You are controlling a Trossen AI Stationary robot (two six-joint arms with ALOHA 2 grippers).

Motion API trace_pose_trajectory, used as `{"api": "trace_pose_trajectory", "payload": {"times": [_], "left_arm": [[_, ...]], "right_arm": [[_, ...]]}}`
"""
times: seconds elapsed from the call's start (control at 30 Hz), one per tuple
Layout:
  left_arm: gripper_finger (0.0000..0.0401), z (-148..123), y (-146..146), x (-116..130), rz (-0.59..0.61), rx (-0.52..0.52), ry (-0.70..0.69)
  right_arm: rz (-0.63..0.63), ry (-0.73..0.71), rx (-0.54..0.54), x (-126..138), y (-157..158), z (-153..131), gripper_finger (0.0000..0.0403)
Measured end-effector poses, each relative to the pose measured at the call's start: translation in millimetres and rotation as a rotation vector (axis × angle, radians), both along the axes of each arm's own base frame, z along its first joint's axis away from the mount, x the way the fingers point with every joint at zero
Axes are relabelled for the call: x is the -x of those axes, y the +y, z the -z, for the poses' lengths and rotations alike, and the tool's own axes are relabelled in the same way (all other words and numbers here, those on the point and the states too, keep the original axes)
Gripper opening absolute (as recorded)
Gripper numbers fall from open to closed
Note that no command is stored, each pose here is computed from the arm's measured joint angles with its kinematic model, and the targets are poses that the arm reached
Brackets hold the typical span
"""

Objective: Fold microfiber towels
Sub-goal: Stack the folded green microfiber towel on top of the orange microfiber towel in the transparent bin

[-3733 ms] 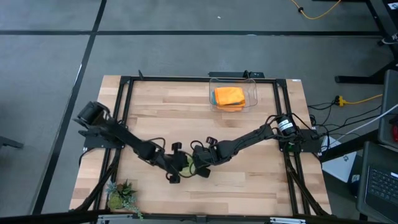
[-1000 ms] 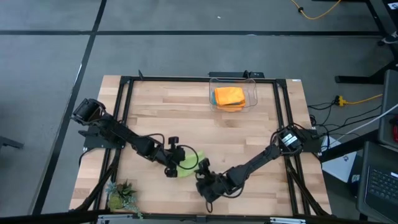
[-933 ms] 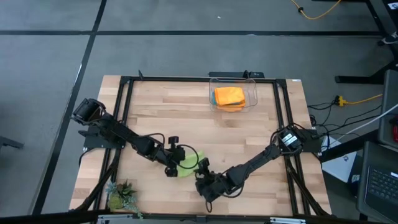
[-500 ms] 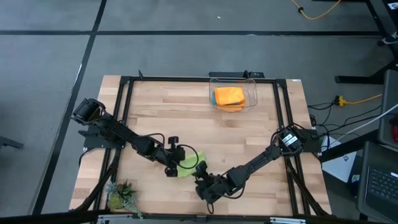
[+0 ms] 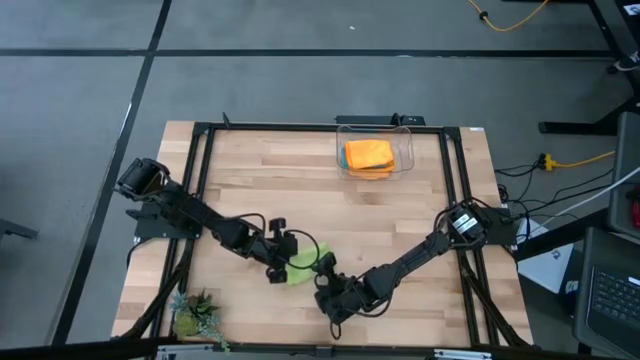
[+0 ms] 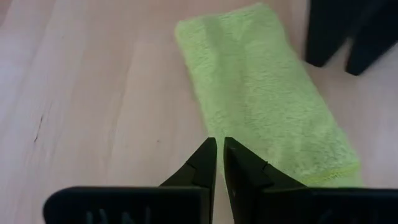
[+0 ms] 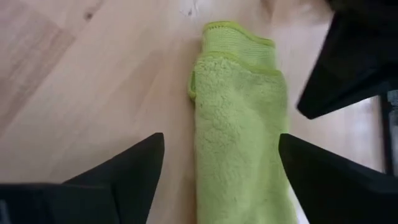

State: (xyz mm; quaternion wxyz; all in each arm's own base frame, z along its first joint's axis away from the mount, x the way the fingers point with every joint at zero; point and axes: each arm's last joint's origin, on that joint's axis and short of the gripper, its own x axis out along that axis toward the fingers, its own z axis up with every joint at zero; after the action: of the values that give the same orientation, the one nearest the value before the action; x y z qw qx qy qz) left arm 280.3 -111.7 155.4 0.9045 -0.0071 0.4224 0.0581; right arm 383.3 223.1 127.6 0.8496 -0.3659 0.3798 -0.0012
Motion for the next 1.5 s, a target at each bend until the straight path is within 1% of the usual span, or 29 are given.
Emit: {"api": "trace_pose_trajectory", "payload": {"times": [0.1,0.17,0.27,0.4,0.53,0.67,0.8,1.0,1.17,1.33,1.5], "left_arm": [[0.0024,1,5,0,-0.030,0.003,0.018],[0.0024,2,9,0,-0.042,-0.006,0.039],[0.0024,3,15,0,-0.060,-0.014,0.060],[0.0024,4,20,-2,-0.063,0.019,0.072],[0.0024,6,22,-4,-0.049,0.095,0.098],[0.0024,12,21,-5,-0.037,0.113,0.128],[0.0024,16,17,-6,-0.044,0.128,0.126],[0.0023,16,7,-8,0.014,0.198,0.095],[0.0023,16,6,-7,0.022,0.192,0.107],[0.0023,16,6,-6,0.023,0.193,0.110],[0.0023,19,5,-7,0.026,0.189,0.115]], "right_arm": [[0.016,0.004,-0.052,-5,-4,7,0.0320],[0.031,0.000,-0.047,-9,-6,16,0.0321],[0.043,-0.031,0.020,-11,-5,25,0.0321],[0.042,-0.029,0.051,-14,-7,31,0.0321],[0.039,-0.015,0.058,-16,-11,32,0.0320],[0.052,-0.006,0.054,-19,-19,33,0.0316],[0.068,0.004,0.060,-22,-26,34,0.0315],[0.091,0.009,0.066,-25,-34,35,0.0315],[0.103,0.016,0.076,-26,-39,35,0.0314],[0.147,0.008,0.126,-24,-41,36,0.0314],[0.104,0.038,0.094,-24,-40,36,0.0314]]}}
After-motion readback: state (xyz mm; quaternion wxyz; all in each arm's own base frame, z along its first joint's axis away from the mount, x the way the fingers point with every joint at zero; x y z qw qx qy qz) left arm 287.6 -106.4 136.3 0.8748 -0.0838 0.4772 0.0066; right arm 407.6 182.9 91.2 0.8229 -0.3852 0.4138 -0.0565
